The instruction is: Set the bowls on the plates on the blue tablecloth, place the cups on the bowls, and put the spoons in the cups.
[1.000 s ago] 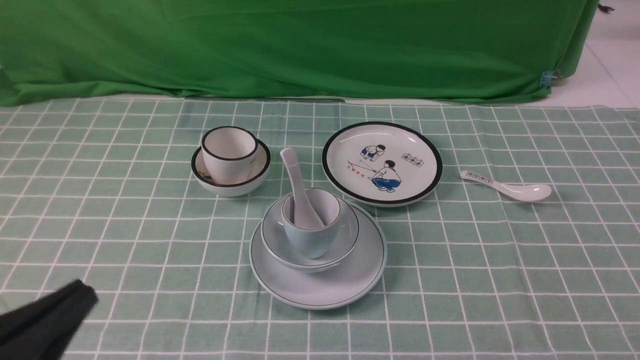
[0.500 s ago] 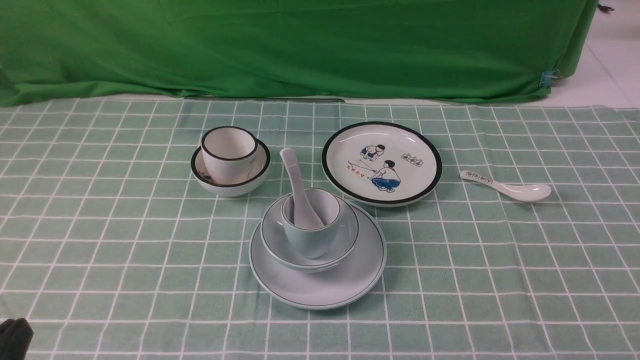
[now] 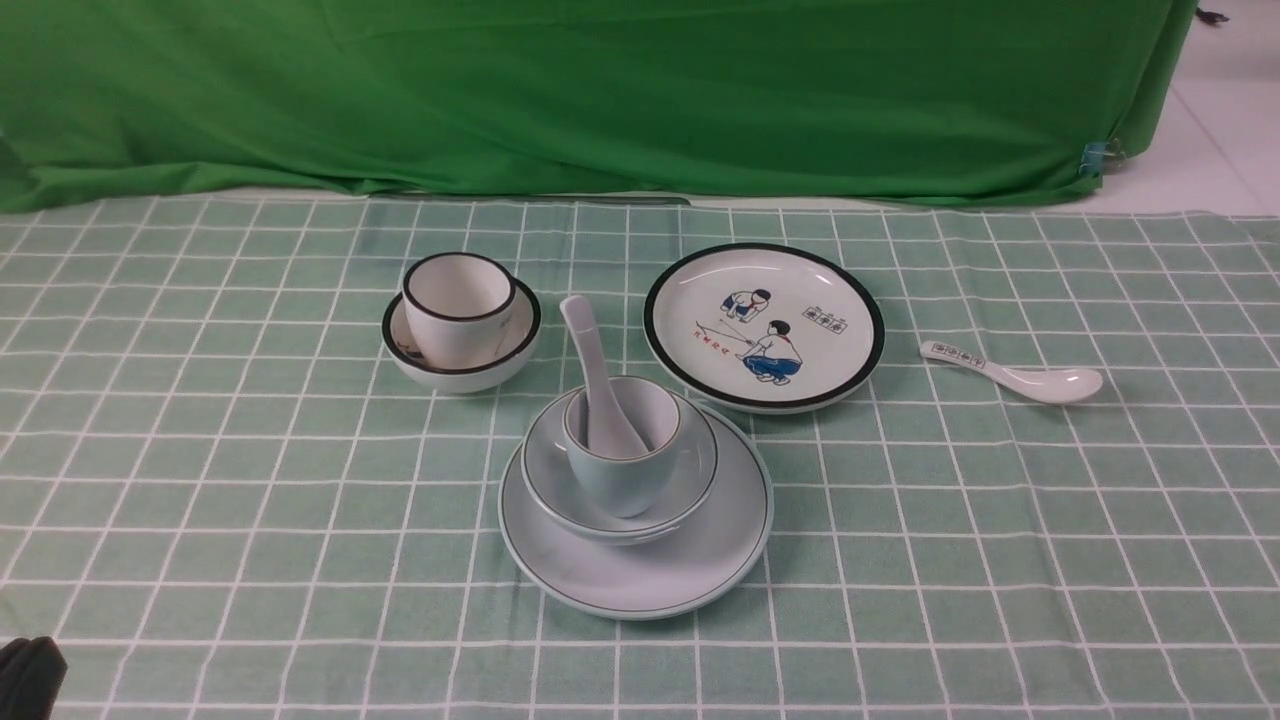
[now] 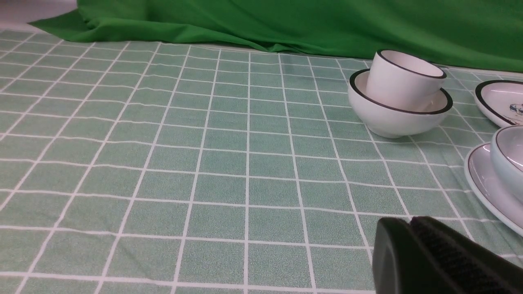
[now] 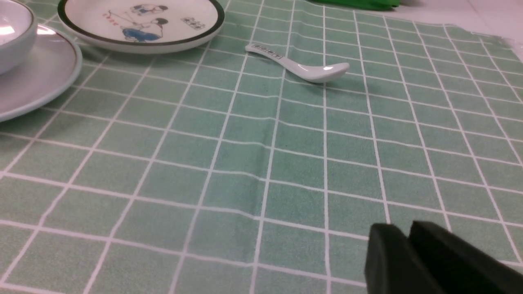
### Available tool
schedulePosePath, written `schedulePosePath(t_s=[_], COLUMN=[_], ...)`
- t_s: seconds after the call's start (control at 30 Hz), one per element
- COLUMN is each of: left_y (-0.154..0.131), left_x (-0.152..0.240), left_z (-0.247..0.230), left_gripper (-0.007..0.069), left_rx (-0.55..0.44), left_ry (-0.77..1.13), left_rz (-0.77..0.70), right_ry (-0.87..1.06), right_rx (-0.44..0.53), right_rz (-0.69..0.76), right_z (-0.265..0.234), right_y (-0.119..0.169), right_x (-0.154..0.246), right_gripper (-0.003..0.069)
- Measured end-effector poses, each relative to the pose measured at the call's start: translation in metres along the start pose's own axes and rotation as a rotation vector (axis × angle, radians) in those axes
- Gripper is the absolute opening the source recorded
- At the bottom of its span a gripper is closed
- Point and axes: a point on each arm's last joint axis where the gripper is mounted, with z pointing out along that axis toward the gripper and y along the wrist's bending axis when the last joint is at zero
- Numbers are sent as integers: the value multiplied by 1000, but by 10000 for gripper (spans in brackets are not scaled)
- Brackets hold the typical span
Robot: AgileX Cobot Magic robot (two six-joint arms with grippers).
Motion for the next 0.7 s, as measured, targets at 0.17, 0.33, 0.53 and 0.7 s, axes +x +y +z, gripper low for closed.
schedulePosePath(t_s=[0.17, 0.33, 0.53, 0.7], left_y=[0, 0, 0, 0], left_x=[0, 0, 0, 0], left_z=[0, 0, 0, 0], left_gripper=[13, 13, 13, 13], left_rx=[-1, -1, -1, -1], left_ry=[0, 0, 0, 0], left_rz=[0, -3, -3, -3], right_ry=[0, 0, 0, 0], right_rx=[0, 0, 0, 0], right_rz=[0, 0, 0, -1], right_z=[0, 0, 0, 0], right_y=[0, 0, 0, 0], right_x=[0, 0, 0, 0], right_gripper=[121, 128, 138, 140])
